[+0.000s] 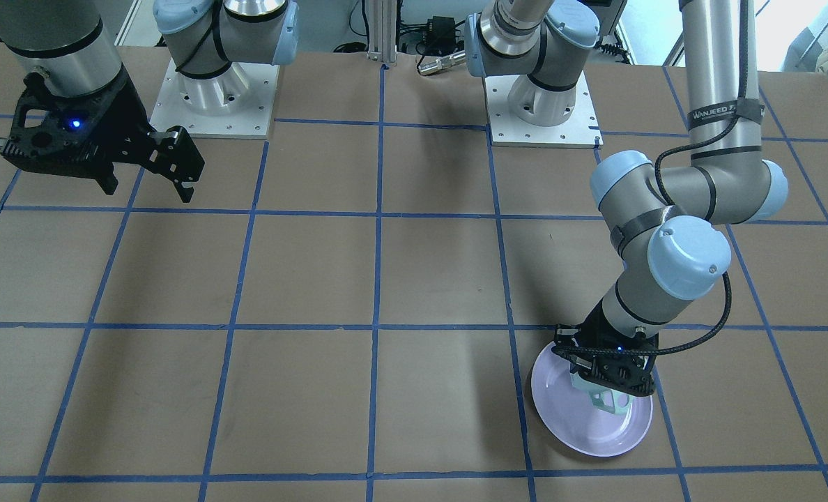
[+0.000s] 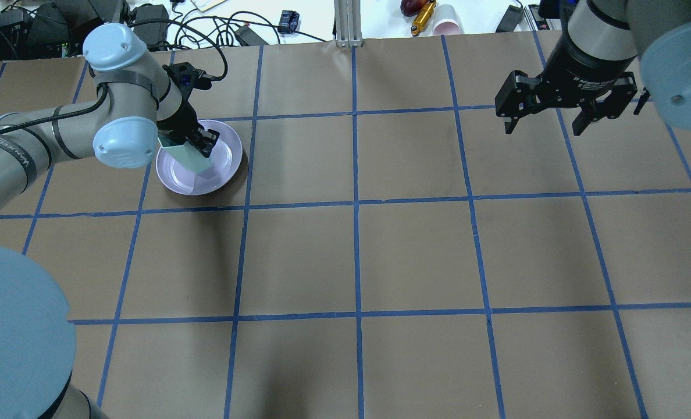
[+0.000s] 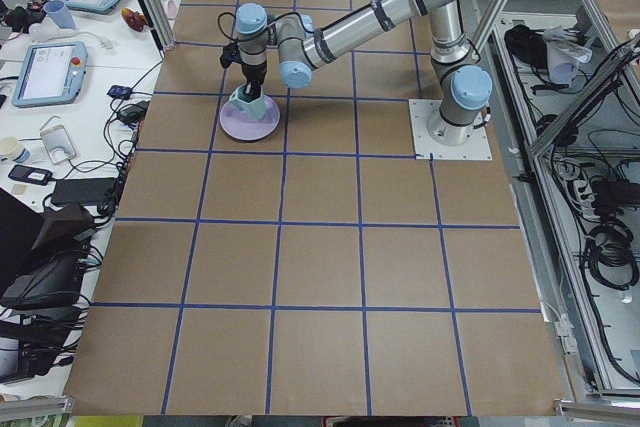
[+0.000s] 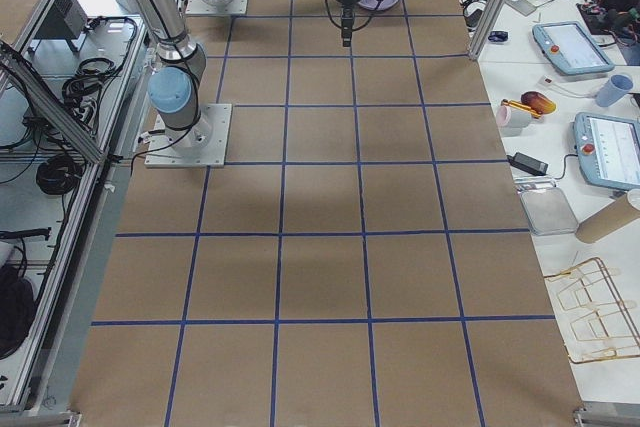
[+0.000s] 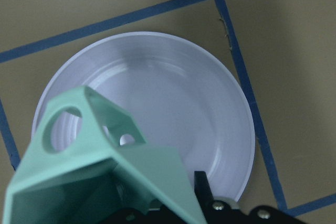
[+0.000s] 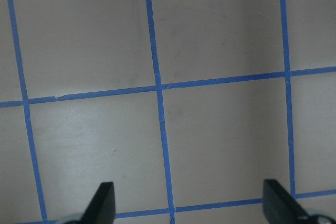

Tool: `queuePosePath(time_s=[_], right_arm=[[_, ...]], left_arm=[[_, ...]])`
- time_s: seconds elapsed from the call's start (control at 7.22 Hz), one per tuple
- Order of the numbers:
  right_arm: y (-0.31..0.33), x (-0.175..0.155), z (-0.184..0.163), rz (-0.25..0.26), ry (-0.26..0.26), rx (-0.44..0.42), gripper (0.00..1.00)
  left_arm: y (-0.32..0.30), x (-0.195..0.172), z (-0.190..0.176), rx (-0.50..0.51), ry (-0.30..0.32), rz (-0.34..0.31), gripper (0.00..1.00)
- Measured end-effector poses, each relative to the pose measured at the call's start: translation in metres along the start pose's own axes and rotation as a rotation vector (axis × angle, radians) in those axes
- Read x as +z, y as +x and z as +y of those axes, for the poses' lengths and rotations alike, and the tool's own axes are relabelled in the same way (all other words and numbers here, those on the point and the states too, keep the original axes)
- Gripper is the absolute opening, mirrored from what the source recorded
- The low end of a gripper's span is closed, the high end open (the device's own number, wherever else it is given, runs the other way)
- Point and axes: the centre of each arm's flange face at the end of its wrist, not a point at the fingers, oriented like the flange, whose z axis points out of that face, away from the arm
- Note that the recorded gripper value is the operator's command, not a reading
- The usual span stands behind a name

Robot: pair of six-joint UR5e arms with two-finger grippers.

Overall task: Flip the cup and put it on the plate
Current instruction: 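Rotate the left wrist to turn the mug upright above the plate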

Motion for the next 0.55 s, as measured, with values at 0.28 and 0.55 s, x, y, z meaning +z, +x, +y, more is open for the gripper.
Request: queuePosePath(time_s=[0.28,0.55], right_arm=[[0.000,0.000,0.000,0.000,0.000,0.000,1.00],[0.000,0.000,0.000,0.000,0.000,0.000,1.00]], left_arm=[[0.003,0.014,0.004,0.003,-0.007,-0.002,0.00],[0.003,0.020,0.007,0.003,-0.013,-0.010,0.00]])
